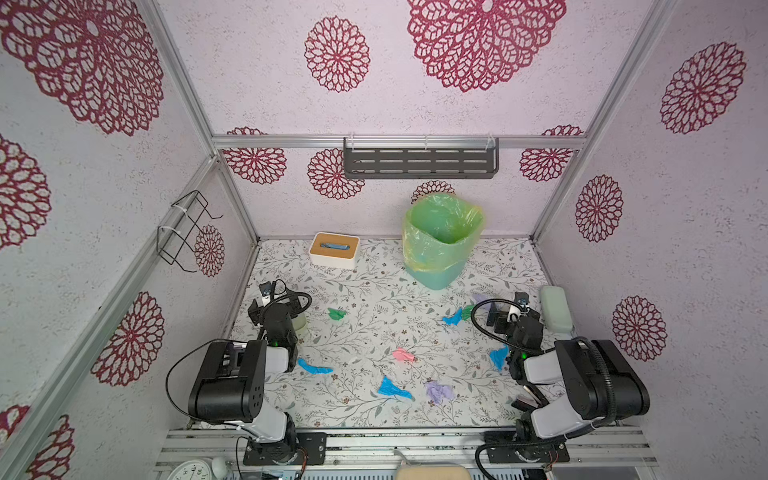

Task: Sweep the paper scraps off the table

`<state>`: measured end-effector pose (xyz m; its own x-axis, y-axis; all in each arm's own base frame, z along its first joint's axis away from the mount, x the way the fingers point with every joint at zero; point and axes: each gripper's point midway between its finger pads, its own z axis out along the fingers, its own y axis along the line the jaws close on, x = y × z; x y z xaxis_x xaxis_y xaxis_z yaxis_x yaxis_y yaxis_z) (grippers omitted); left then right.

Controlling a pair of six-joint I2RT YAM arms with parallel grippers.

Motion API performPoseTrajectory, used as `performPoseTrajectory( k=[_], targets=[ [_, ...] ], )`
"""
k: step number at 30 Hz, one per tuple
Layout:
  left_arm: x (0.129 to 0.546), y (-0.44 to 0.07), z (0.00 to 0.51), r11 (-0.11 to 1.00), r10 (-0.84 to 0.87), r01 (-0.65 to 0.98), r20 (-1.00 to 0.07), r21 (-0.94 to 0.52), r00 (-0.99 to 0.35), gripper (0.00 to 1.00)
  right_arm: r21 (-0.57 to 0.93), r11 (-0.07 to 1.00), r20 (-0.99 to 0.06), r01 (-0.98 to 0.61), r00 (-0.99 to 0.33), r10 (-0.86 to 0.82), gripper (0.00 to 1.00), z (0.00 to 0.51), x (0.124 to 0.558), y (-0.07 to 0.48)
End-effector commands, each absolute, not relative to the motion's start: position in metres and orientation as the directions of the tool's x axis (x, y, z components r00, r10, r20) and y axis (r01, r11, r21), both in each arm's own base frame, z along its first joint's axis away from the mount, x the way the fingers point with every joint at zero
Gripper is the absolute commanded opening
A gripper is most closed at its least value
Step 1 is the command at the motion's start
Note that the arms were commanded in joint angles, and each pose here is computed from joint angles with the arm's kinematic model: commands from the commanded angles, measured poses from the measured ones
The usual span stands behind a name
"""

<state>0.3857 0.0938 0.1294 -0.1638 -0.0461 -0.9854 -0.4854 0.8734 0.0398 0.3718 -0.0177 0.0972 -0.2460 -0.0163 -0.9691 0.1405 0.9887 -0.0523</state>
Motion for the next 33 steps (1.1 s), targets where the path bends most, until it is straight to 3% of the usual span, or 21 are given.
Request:
performPoseTrajectory(
  k=[1, 33],
  targets=[
    [0.387, 0.094, 0.1294, 0.87, -0.046, -0.491, -0.985, 0.041, -0.163, 0.97, -0.026, 0.988, -0.982, 0.151, -0.191, 0.003, 0.99, 0.1134, 0.3779, -0.0195],
    [0.3872, 0.0941, 0.1293, 0.871, -0.048, -0.49, -0.985, 0.039, -0.165, 0.97, -0.022, 0.989, -0.981, 0.146, -0.193, 0.007, 0.99, 0.113, 0.3788, -0.0198]
  ],
)
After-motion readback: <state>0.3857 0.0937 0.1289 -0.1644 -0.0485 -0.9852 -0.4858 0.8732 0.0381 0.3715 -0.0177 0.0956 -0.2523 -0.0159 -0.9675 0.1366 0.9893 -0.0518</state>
